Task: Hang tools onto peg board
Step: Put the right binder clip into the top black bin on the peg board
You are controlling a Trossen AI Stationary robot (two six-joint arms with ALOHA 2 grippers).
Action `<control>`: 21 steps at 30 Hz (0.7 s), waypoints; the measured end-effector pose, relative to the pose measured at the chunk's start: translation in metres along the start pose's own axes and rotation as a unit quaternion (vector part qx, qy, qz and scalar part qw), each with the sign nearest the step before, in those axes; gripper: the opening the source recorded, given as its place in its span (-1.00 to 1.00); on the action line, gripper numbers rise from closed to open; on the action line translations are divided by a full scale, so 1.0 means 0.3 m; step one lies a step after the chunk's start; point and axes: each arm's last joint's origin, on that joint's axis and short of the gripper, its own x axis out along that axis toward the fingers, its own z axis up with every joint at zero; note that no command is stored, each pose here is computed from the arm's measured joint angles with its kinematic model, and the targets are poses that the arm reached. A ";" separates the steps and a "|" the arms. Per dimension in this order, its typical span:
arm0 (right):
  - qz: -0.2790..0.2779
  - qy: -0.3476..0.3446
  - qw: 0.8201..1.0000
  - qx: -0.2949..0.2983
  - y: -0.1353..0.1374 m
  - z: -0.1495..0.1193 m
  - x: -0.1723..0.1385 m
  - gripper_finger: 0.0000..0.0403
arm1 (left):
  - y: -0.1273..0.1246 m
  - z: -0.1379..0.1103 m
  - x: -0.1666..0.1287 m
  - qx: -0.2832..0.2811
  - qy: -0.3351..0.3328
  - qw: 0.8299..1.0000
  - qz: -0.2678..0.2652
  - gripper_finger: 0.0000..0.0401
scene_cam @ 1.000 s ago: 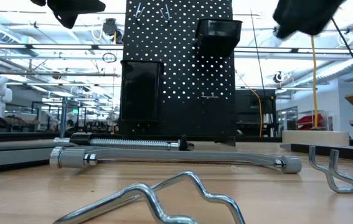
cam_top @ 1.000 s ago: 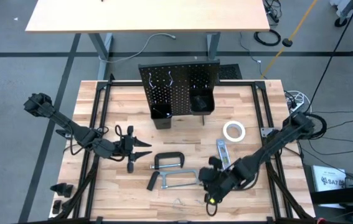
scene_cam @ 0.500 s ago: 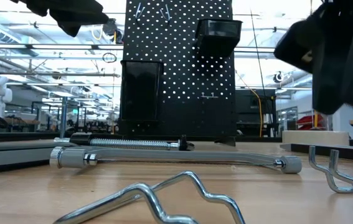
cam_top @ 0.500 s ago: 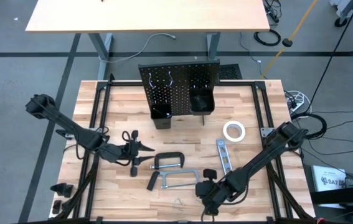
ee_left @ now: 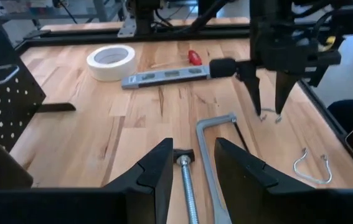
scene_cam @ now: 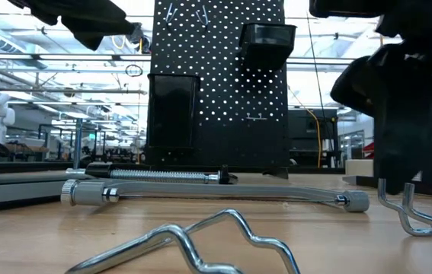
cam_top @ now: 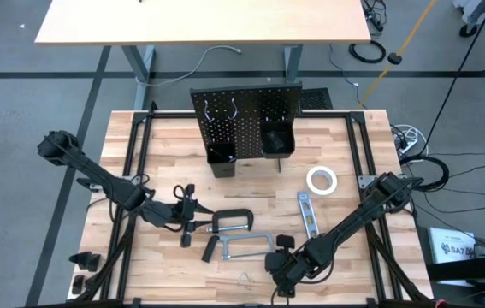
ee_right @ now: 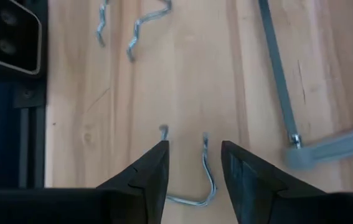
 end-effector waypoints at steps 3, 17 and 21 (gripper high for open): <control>-0.003 0.000 1.000 0.005 -0.009 0.007 0.002 -0.30 | 0.000 0.001 0.000 0.001 -0.001 1.000 0.000 -0.39; -0.006 -0.002 1.000 -0.003 -0.017 0.009 0.038 -0.30 | 0.000 0.001 0.000 0.010 -0.001 1.000 -0.001 -0.39; -0.009 0.003 1.000 -0.003 -0.022 0.001 0.089 -0.30 | 0.000 0.002 0.000 0.010 -0.002 1.000 -0.002 -0.39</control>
